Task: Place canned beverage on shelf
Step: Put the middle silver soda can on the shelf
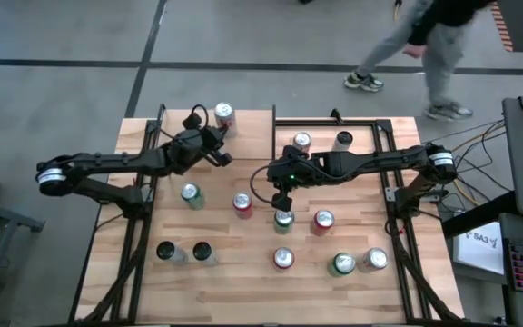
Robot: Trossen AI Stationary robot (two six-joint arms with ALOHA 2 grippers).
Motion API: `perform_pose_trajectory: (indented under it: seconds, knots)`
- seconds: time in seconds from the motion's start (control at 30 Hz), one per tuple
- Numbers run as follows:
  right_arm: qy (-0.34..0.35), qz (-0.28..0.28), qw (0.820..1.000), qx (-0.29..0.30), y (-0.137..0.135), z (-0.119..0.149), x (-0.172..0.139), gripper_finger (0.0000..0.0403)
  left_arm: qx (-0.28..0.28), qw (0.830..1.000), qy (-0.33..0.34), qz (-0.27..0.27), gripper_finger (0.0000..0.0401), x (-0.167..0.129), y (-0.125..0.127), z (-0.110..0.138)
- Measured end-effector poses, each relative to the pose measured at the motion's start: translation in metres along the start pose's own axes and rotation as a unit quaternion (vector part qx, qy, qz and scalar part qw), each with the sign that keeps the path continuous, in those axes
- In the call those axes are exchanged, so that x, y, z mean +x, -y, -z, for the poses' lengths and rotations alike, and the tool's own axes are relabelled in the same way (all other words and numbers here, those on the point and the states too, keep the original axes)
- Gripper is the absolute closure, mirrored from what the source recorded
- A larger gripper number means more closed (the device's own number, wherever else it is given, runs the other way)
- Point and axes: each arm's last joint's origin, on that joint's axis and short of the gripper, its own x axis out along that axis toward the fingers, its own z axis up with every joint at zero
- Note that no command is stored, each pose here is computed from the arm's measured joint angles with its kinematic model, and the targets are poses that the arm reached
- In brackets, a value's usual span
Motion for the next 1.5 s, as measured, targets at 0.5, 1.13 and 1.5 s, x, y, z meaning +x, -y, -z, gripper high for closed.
perform_pose_trajectory:
  seconds: [0.5, 1.13, 1.5]
  knots:
    - [0.0, 0.0, 1.0, 0.0, 0.0, 0.001, 0.001, 0.0394, 0.063, 0.997, -0.048, -0.009, 0.0401, -0.009, -0.004, 0.007]
    - [0.002, 0.0, 1.0, 0.0, 0.0, 0.001, 0.001, 0.0394, 0.023, 0.999, -0.029, -0.039, 0.0401, 0.001, -0.011, 0.005]
    - [0.005, -0.001, 1.0, 0.001, 0.0, 0.001, 0.002, 0.0394, 0.016, 0.999, -0.035, -0.023, 0.0401, 0.001, -0.009, 0.007]
